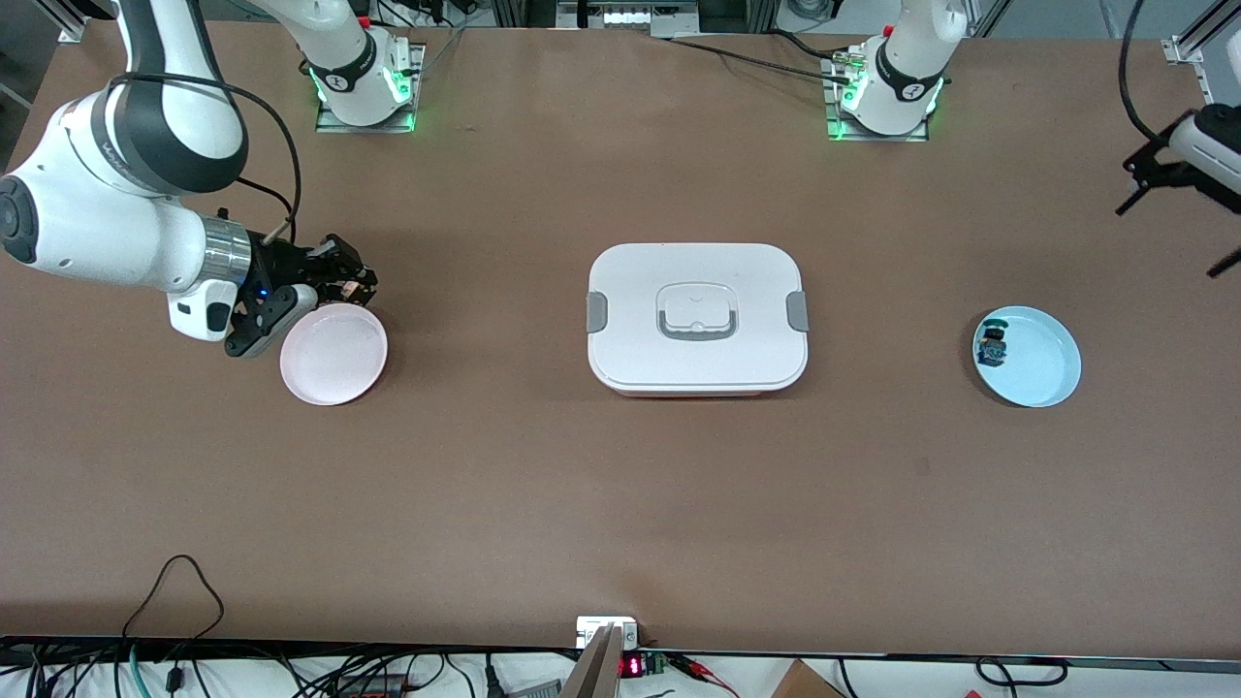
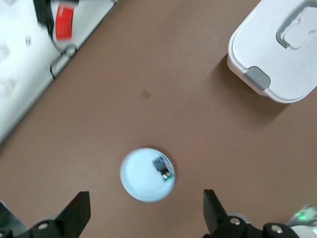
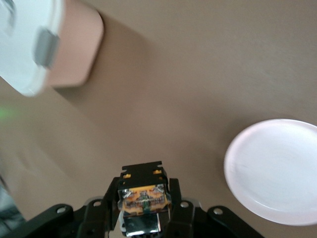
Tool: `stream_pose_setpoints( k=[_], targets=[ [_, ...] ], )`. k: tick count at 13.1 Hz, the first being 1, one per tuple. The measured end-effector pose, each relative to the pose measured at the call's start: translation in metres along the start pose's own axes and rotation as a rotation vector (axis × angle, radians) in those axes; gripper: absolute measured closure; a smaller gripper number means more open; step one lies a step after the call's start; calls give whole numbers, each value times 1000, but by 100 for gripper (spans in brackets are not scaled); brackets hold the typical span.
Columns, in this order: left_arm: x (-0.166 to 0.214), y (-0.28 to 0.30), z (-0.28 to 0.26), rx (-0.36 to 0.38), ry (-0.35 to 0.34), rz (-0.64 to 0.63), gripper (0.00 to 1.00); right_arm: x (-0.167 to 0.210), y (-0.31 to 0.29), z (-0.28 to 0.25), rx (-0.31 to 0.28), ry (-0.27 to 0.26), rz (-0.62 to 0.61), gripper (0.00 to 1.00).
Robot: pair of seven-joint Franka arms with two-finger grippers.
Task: Transfer orange switch to right arm and place
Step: 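Lower the orange switch onto the white plate with the right gripper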
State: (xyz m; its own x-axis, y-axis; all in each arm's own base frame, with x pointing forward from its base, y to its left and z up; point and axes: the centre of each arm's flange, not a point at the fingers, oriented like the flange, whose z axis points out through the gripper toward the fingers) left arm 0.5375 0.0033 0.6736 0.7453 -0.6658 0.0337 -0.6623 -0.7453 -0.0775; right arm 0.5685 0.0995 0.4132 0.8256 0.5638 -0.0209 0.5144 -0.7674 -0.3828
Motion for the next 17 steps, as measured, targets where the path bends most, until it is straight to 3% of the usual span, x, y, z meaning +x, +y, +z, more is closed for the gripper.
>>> stream_pose_setpoints(
  k=[2,6,10,13,15,17],
  targets=[
    [-13,13,6,-69,-95,-171,0,-8,12,9,-92,-66,-108,58],
    [-18,11,21,-103,-144,-367,0,-19,36,36,-256,-129,-338,58],
    [-15,-4,42,-141,-150,-623,0,-29,49,66,-338,-151,-511,58],
    [-6,-10,74,-135,-131,-691,0,-40,56,95,-389,-128,-576,58],
    [-4,-11,113,-135,-133,-727,0,-45,62,108,-414,-142,-624,58],
    [-5,-7,119,-138,-144,-758,0,-47,69,116,-412,-160,-660,58]
  ],
)
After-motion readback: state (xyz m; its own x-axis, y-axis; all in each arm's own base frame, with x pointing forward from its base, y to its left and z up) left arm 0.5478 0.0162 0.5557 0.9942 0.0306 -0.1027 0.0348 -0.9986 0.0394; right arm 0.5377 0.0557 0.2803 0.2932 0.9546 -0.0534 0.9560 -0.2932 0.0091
